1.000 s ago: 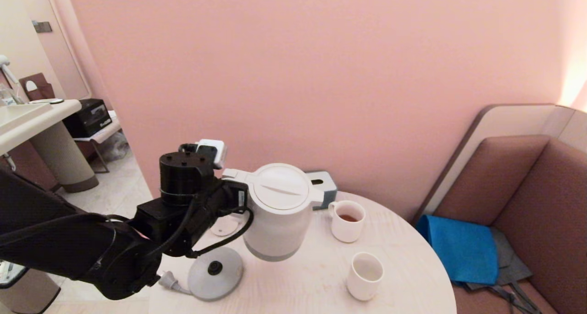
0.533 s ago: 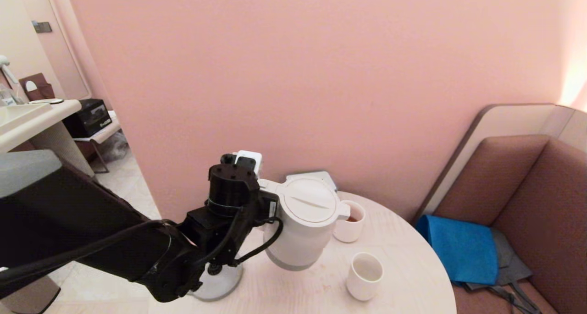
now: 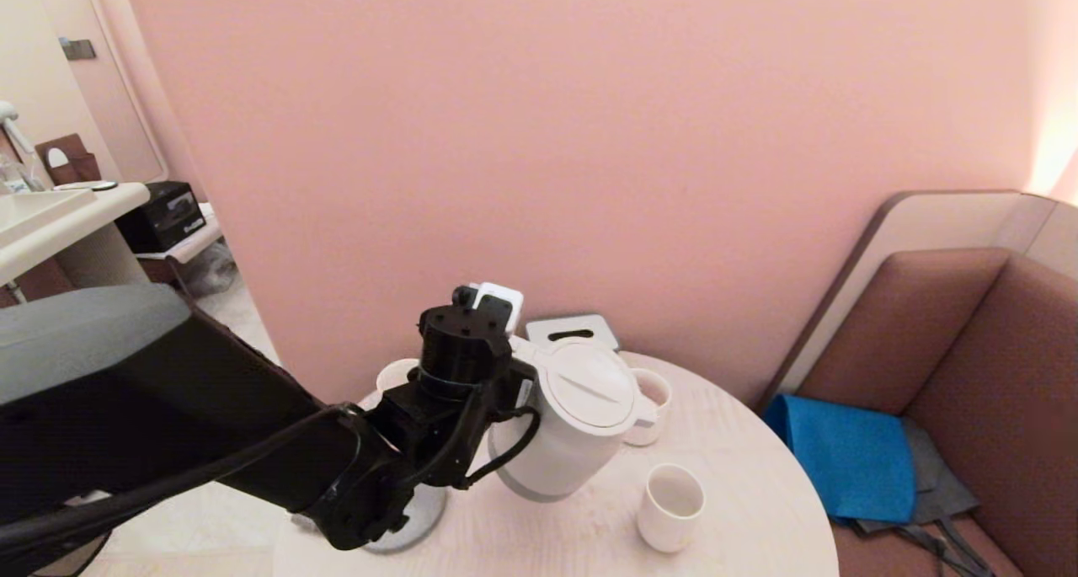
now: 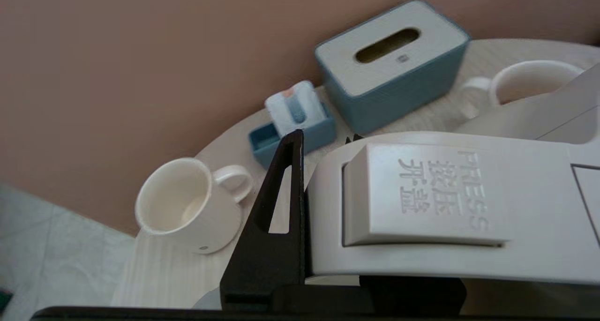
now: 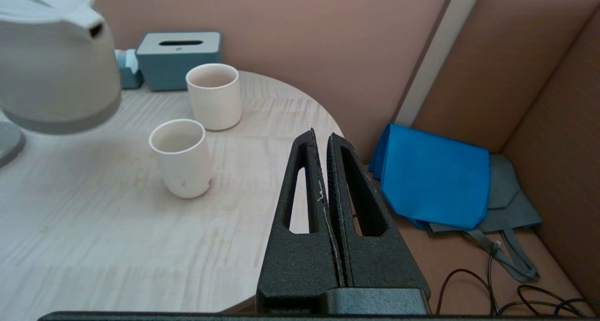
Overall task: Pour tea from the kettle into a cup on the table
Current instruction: Pour water into the cup
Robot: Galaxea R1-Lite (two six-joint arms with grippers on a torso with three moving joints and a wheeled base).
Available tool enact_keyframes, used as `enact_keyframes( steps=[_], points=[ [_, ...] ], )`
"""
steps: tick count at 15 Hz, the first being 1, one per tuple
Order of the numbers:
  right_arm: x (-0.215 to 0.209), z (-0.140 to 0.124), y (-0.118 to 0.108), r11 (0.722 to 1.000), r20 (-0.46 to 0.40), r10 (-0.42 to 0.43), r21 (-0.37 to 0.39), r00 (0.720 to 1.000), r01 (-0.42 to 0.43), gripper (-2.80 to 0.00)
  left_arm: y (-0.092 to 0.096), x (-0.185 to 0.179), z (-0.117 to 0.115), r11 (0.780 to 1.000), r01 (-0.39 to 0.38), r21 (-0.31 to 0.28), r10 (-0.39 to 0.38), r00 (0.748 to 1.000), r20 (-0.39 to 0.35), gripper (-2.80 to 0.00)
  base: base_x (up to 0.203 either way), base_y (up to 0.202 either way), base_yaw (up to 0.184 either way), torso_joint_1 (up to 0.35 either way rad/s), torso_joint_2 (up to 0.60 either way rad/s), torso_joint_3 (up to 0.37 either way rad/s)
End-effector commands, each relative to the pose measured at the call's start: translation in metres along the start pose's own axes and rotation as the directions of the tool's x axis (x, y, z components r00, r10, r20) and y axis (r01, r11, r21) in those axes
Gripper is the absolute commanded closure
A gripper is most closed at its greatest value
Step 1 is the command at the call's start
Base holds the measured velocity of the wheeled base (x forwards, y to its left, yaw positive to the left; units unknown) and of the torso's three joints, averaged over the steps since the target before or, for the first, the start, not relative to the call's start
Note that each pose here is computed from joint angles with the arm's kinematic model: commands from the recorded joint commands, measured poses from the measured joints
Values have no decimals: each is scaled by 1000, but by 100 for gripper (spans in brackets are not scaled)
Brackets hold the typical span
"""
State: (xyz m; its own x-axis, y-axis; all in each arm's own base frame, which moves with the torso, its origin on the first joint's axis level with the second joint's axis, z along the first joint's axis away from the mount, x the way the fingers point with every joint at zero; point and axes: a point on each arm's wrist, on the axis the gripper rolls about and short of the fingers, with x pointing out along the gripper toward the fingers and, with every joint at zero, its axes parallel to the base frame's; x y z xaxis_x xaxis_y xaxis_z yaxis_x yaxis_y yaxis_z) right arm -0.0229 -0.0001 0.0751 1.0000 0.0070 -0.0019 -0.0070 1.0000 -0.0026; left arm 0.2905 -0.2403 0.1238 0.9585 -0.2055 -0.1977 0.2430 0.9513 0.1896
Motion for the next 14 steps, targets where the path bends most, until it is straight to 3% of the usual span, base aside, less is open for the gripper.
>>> enact_keyframes(
  steps=[1,9,12,14],
  points=[
    [0,0,0,1000,-1,1,0,1000,-1,0,-10,2,-1,1000,16,10,-16,1000,7,0,0,0,0,0,0,0],
    [0,0,0,1000,-1,1,0,1000,-1,0,-19,8,-12,993,29,118,-27,999,-19,0,0,0,0,0,0,0],
    [0,0,0,1000,-1,1,0,1000,-1,0,-26,10,-16,981,44,191,-40,999,-23,0,0,0,0,0,0,0],
    [0,0,0,1000,-1,1,0,1000,-1,0,-30,16,-10,981,39,191,-40,999,0,0,0,0,0,0,0,0]
  ],
)
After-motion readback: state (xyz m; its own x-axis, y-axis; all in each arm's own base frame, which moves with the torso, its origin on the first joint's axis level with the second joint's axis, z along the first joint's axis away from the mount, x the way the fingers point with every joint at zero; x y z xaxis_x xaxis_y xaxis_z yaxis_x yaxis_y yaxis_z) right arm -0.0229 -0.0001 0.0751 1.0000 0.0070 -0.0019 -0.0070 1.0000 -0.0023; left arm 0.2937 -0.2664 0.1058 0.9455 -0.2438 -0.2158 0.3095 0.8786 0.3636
